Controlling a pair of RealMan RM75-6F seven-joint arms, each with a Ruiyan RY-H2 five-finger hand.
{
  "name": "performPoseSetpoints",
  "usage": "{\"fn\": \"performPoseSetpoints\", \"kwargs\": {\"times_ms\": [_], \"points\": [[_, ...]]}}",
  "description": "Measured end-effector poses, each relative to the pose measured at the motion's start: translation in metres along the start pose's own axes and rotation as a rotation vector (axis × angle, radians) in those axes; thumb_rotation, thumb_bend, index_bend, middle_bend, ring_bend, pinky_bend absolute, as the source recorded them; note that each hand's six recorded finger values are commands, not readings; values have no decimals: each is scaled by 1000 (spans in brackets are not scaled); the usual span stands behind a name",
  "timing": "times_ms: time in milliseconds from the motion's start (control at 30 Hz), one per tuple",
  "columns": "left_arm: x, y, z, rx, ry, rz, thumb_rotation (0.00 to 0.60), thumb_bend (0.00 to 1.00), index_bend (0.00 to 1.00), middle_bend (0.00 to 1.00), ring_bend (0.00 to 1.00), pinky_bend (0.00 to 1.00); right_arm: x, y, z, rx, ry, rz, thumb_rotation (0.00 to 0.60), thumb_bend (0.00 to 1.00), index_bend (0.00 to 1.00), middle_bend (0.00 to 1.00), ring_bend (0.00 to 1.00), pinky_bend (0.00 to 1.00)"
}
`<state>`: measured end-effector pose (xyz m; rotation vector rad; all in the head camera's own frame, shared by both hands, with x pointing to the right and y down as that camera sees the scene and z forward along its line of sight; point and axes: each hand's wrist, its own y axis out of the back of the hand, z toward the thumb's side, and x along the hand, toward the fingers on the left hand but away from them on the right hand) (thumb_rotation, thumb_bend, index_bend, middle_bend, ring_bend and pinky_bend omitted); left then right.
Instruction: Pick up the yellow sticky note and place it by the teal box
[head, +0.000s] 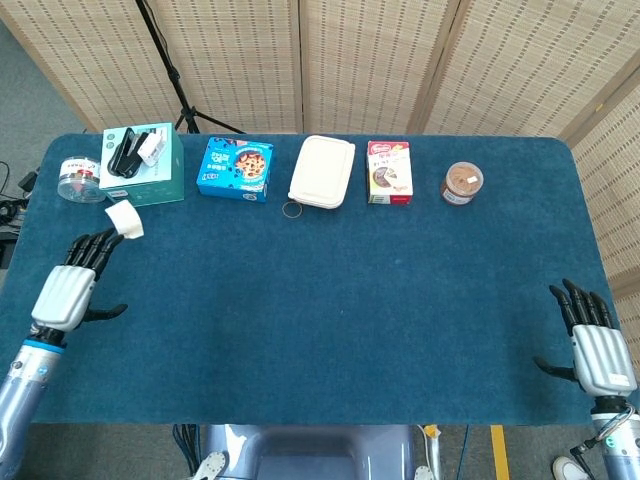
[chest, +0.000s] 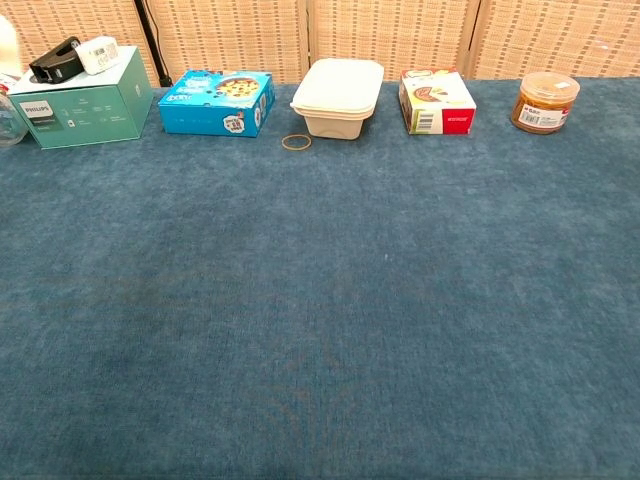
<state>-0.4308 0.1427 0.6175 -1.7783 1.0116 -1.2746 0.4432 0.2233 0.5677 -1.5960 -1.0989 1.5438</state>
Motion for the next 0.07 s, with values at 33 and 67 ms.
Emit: {"fn": "performPoseSetpoints", "kwargs": {"times_ms": [33,67], "points": [[-4,2,-4,-4,6,13,600,0,0,0,0,0,0,1,-1,1,-2,-4,600,0,0,0,0,0],[-6,3,-6,-5,7,16,600,0,0,0,0,0,1,2,-2,1,-5,-7,600,0,0,0,0,0]]}}
